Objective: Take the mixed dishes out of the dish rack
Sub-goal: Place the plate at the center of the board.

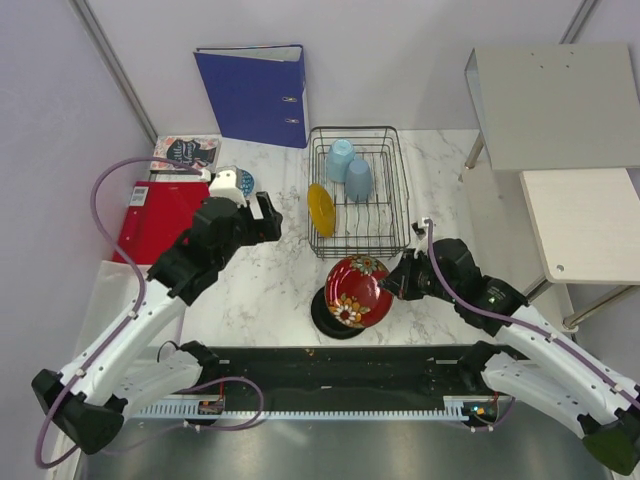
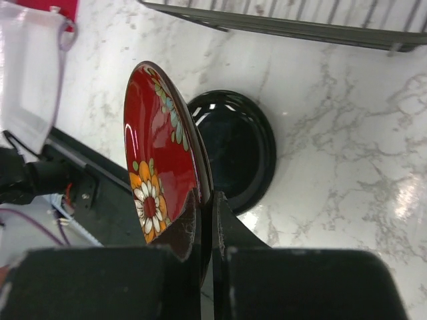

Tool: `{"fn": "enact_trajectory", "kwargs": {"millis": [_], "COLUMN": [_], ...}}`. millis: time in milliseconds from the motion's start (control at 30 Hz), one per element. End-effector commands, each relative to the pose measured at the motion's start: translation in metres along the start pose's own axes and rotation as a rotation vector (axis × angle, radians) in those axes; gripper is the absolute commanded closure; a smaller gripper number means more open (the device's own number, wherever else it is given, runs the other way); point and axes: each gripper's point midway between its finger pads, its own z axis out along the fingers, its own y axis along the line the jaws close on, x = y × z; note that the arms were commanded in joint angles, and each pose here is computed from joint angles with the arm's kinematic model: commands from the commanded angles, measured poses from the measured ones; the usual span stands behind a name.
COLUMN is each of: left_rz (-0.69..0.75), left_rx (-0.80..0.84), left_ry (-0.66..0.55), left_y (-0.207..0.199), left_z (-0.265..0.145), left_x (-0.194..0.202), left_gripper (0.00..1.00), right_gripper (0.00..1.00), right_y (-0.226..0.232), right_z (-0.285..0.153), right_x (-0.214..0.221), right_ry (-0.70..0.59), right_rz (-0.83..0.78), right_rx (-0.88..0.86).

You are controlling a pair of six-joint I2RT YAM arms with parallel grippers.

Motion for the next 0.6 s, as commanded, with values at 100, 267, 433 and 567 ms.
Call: {"fn": "enact_trajectory", "kwargs": {"millis": [100, 267, 433, 567], "left_rz": [-0.348, -0.426, -0.435, -0.428], "left_rx": [0.062, 0.024, 0.0, 0.021], "left_ry": [0.224, 0.242, 0.253, 0.28], "left_y": [0.007, 0.026, 0.032, 0.029], "left_z": [0.019, 0.025, 0.03, 0.032], "left_x": [0.039, 0.05, 0.055, 0.062], "left_gripper": [0.01, 0.01, 0.01, 0.01], "right_gripper": [1.0, 1.0, 1.0, 1.0], "right_y": [0.053, 0.04, 0.025, 0.022], "right_z": [-0.009, 0.007, 0.029, 0.042], "right_x": [-0.015, 0.004, 0.022, 0.029], "right_ry": [-0.041, 0.007, 0.058, 0.079], "right_rz": [-0.004, 0.011, 0.023, 0.02], "right_rx": [-0.265, -0.241, -0.21, -0.216]}}
